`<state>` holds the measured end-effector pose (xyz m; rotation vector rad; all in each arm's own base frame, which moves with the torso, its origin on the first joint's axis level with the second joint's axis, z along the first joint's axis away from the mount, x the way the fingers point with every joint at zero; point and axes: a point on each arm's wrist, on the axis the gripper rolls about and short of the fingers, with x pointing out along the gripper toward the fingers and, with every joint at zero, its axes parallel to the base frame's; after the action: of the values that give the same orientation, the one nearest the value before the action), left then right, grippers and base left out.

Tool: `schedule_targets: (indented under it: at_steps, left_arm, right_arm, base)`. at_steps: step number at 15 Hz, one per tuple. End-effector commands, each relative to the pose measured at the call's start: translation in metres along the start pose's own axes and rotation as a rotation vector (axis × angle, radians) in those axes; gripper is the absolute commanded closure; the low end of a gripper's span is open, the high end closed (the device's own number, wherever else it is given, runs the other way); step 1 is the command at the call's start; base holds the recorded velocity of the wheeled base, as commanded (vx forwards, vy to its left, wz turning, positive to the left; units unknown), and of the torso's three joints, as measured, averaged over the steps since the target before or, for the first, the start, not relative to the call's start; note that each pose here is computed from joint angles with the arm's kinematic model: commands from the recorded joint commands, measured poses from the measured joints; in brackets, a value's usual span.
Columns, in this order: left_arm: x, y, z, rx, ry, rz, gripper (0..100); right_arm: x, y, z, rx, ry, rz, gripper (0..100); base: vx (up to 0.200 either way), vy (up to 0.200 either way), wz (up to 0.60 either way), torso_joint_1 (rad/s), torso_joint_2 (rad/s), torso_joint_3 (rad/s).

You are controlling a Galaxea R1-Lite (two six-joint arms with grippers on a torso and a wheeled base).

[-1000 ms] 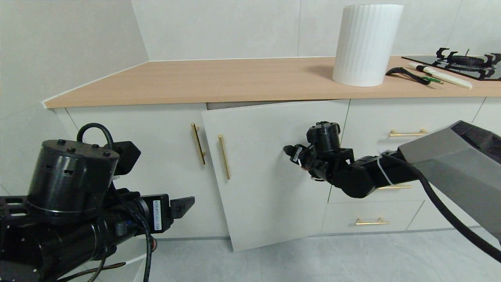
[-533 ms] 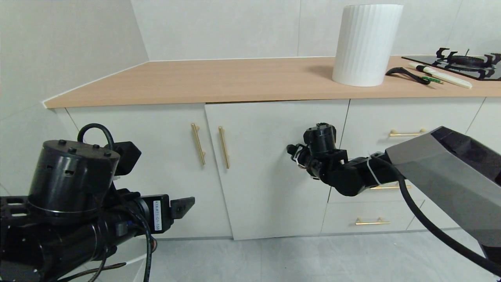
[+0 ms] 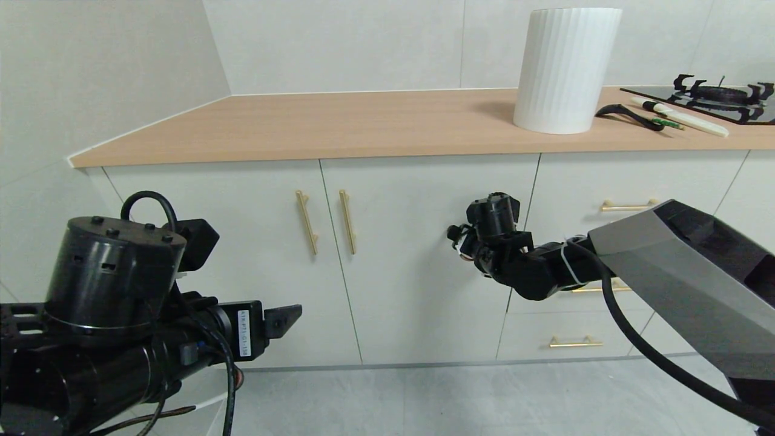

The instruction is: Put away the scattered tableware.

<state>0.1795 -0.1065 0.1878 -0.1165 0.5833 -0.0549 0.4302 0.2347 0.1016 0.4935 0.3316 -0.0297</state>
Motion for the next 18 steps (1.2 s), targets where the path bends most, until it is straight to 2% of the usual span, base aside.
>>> schedule_targets:
  at_steps: [1,3,6,7,8,12,14,17,18]
  left_arm:
    - [0.0,0.0,0.0,0.0,0.0,0.001,0]
    - [0.0,0.0,0.0,0.0,0.0,0.001,0]
    - [0.0,0.0,0.0,-0.002,-0.002,0.0,0]
    - [0.0,0.0,0.0,-0.002,-0.002,0.0,0]
    - [0.0,0.0,0.0,-0.001,-0.001,0.0,0]
    - [-0.001,0.0,0.001,-0.005,-0.006,-0.002,0]
    - [-0.005,0.001,0.003,-0.008,-0.019,-0.008,0]
    - [-0.024,0.01,0.016,-0.038,-0.105,-0.022,0]
    - [-0.034,0.013,0.02,-0.058,-0.149,-0.042,0]
  right_arm:
    - [-0.005,0.002,0.003,0.002,-0.001,0.007,0]
    - [-0.024,0.003,0.003,-0.012,0.053,0.047,0]
    - [-0.081,-0.011,0.004,-0.075,0.303,0.246,0]
    - [-0.105,-0.017,0.01,-0.107,0.398,0.377,0]
    - [-0.111,-0.018,0.013,-0.109,0.413,0.406,0]
    - [-0.119,-0.018,0.02,-0.109,0.401,0.421,0]
    - [-0.134,-0.02,0.038,-0.139,0.347,0.431,0]
    - [-0.187,-0.031,0.072,-0.176,0.243,0.471,0]
    - [-0.204,-0.035,0.081,-0.195,0.193,0.461,0]
  base:
    - [0.0,0.0,0.0,0.0,0.0,0.0]
    - [0.0,0.0,0.0,0.0,0.0,0.0]
    - [0.0,0.0,0.0,0.0,0.0,0.0]
    - [0.0,0.0,0.0,0.0,0.0,0.0]
    - [0.0,0.0,0.0,0.0,0.0,0.0]
    - [0.0,0.0,0.0,0.0,0.0,0.0]
    - [0.0,0.0,0.0,0.0,0.0,0.0]
    - [0.0,0.0,0.0,0.0,0.0,0.0]
    - [0.0,0.0,0.0,0.0,0.0,0.0]
